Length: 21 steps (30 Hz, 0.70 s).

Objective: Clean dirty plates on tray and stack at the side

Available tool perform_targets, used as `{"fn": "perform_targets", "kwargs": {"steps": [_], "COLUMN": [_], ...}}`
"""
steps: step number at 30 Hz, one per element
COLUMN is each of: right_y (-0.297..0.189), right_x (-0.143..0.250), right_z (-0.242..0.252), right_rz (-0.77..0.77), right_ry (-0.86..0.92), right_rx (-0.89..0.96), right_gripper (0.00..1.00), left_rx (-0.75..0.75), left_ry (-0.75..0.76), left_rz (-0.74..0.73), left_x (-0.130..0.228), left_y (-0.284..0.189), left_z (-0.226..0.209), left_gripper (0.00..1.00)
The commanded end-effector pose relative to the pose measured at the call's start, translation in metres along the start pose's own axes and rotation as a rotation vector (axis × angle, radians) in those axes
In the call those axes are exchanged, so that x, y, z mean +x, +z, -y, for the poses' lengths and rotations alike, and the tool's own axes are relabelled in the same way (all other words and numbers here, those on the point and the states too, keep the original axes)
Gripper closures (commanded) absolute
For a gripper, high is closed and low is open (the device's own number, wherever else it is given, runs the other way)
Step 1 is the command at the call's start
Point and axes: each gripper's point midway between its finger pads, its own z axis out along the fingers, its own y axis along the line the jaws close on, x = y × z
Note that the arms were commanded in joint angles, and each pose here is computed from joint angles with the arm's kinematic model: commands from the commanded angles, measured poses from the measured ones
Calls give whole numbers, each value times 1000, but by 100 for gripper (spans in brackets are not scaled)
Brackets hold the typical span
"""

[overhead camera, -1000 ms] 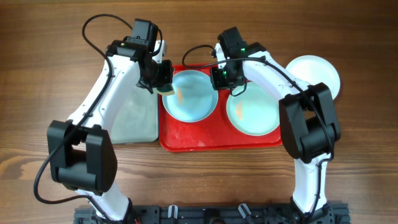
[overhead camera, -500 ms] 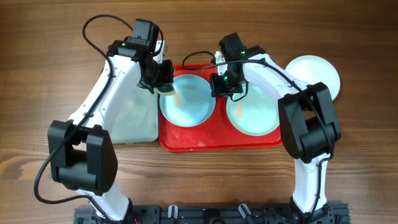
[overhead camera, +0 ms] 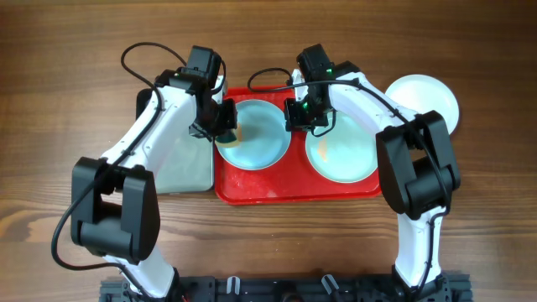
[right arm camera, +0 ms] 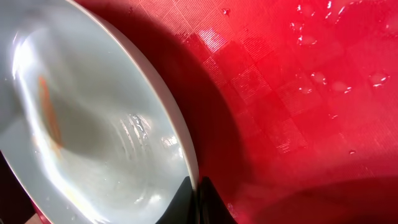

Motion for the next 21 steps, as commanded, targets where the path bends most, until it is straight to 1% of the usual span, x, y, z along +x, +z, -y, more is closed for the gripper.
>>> {"fn": "perform_targets", "kwargs": {"steps": [1, 4, 9, 13, 15, 21], "right_y": [1, 1, 1, 1, 1, 1], "right_x": [2, 2, 4, 4, 4, 4], "right_z": [1, 7, 8, 8, 8, 8], "right_rz": [-10, -5, -16, -16, -15, -14], "right_ry": [19, 19, 23, 25, 24, 24], "right_rx": [-14, 23, 26, 26, 26, 29], "right_gripper": [96, 96, 96, 96, 96, 96], "left_rx": [2, 7, 26, 24, 19, -4], "left_ry": [-3, 15, 35, 35, 32, 21], "left_rz": [-25, -19, 42, 46, 31, -28], "left_x": [7, 7, -7, -9, -7, -4], "left_y": [8, 9, 9, 10, 16, 54], "left_z": [2, 8, 16, 16, 14, 6], "left_gripper": [96, 96, 96, 96, 96, 96]}}
